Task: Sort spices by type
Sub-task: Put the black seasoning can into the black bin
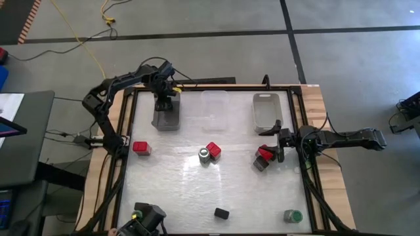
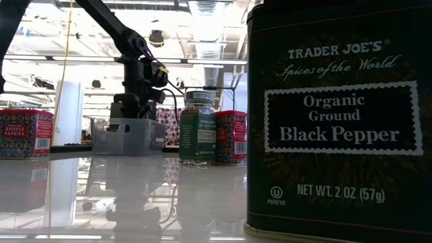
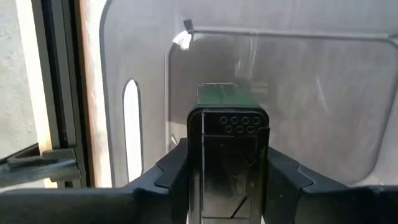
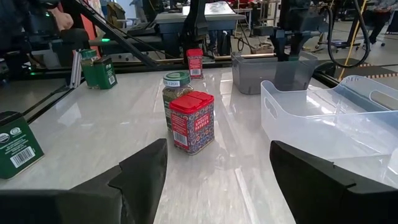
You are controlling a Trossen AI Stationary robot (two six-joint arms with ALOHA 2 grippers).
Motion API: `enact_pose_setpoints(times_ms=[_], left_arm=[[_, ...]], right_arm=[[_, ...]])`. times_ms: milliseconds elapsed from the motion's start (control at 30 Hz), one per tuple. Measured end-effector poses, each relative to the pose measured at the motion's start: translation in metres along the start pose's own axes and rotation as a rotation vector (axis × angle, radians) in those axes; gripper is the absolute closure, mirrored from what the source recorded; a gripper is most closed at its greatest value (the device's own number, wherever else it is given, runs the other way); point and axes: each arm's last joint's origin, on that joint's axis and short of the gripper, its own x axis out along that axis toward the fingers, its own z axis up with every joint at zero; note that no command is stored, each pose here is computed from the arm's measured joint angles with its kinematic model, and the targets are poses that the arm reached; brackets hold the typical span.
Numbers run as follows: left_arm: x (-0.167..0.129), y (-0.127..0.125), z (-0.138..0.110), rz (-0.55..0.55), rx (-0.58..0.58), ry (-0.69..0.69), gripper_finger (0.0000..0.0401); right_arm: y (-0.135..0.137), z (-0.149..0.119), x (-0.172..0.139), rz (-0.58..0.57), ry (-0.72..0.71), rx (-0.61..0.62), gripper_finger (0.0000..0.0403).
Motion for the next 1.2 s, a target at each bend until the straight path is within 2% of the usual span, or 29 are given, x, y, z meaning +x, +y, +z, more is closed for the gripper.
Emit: enact_pose_setpoints(times_ms=[233,1200], left_arm=[[0.0007,0.0006,0.0008,0.006,-0.044,-0.010,0.0253],[0.0001,0.0004,0.0004,0.005,-0.032,-0.002,0.0249]], right_arm=[[0.0000,0.0001,0.0000,0.000,0.000,0.000,0.0091],[0.0000,0.0000,0.0000,0.000,0.000,0.000,0.0091]])
